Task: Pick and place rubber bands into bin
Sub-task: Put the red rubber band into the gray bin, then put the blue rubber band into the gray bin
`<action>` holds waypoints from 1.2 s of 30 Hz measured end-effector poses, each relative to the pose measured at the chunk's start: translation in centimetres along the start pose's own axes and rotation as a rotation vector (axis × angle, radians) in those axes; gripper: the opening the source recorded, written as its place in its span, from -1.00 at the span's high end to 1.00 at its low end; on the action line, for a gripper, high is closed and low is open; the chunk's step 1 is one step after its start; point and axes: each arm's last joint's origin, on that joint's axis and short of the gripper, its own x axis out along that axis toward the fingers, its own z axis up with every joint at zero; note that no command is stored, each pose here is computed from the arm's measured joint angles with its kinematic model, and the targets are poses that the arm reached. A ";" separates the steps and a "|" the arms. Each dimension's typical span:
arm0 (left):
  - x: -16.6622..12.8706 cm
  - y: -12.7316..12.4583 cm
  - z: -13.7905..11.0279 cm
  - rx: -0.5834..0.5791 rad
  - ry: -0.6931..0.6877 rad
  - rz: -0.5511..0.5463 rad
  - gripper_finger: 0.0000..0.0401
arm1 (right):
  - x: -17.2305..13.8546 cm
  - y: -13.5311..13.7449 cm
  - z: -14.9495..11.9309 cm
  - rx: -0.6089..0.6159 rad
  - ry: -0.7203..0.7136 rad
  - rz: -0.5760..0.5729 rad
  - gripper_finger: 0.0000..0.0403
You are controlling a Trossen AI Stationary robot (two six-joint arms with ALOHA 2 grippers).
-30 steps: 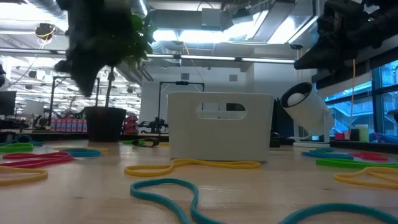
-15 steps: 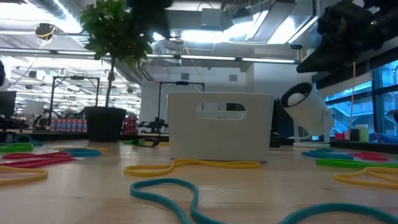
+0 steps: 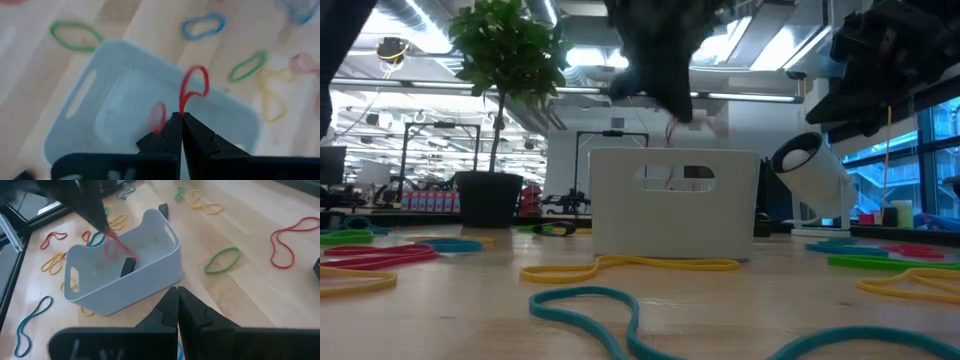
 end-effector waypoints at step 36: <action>0.1 3.3 0.9 -0.071 0.168 0.079 0.42 | 0.0 0.0 -0.3 0.014 0.053 0.027 0.99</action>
